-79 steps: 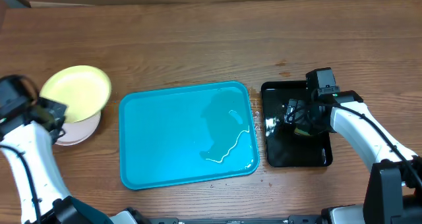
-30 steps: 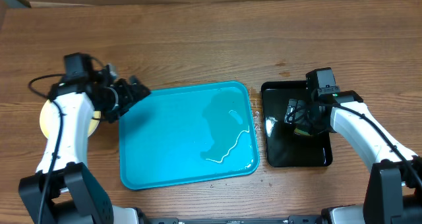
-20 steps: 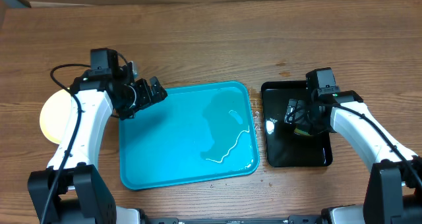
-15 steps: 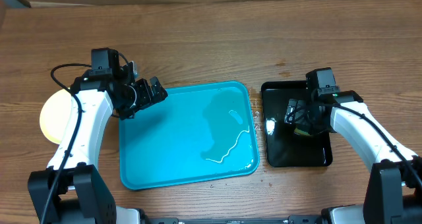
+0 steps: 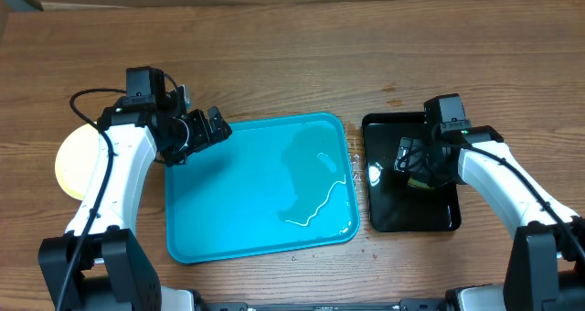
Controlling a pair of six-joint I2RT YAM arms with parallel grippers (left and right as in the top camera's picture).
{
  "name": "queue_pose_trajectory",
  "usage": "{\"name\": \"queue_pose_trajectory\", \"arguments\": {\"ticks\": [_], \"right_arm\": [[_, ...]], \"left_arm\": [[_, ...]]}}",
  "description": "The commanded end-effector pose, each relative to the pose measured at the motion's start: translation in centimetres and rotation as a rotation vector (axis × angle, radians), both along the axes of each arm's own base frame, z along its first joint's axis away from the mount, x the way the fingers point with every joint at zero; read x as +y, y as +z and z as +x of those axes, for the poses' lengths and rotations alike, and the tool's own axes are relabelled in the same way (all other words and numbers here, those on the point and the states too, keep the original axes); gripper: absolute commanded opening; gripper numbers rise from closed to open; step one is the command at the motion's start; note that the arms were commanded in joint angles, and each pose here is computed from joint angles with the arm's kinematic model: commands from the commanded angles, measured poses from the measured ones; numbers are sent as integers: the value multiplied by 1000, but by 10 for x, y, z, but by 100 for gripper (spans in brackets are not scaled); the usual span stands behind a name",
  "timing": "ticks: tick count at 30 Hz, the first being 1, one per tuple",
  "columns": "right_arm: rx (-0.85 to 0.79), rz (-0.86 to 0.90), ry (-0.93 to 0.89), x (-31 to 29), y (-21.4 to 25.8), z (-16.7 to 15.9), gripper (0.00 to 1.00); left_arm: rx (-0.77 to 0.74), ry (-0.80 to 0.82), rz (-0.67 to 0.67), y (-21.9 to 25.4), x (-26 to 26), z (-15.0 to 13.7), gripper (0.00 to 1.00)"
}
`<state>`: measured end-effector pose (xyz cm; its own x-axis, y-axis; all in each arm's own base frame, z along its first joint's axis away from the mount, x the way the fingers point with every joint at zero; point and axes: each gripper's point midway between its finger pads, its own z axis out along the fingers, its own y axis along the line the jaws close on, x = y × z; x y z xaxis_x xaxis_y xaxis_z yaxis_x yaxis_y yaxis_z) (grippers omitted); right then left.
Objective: Clean dirty plates on tray and stack at the side
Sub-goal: 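Release the sponge in the black tray and raise the right gripper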
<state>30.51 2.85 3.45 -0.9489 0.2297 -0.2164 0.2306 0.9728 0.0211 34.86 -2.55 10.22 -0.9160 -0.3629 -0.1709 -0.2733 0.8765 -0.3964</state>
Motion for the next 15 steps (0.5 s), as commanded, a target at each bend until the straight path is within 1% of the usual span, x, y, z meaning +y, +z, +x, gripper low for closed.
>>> {"name": "queue_pose_trajectory", "arguments": {"ticks": [1,3,8,15], "right_arm": [[2,3,2,1,-1,-1,100],[-4,4,2,1,1,-1,100],[-104,16,2,2,30,6,100],[-334,45,3,2,99,9,100]], "left_arm": [[-36,-15,19,9,2,5,100],[-36,-15,19,9,2,5,100],[-36,-15,19,9,2,5,100],[-36,-15,19,9,2,5,100]]}}
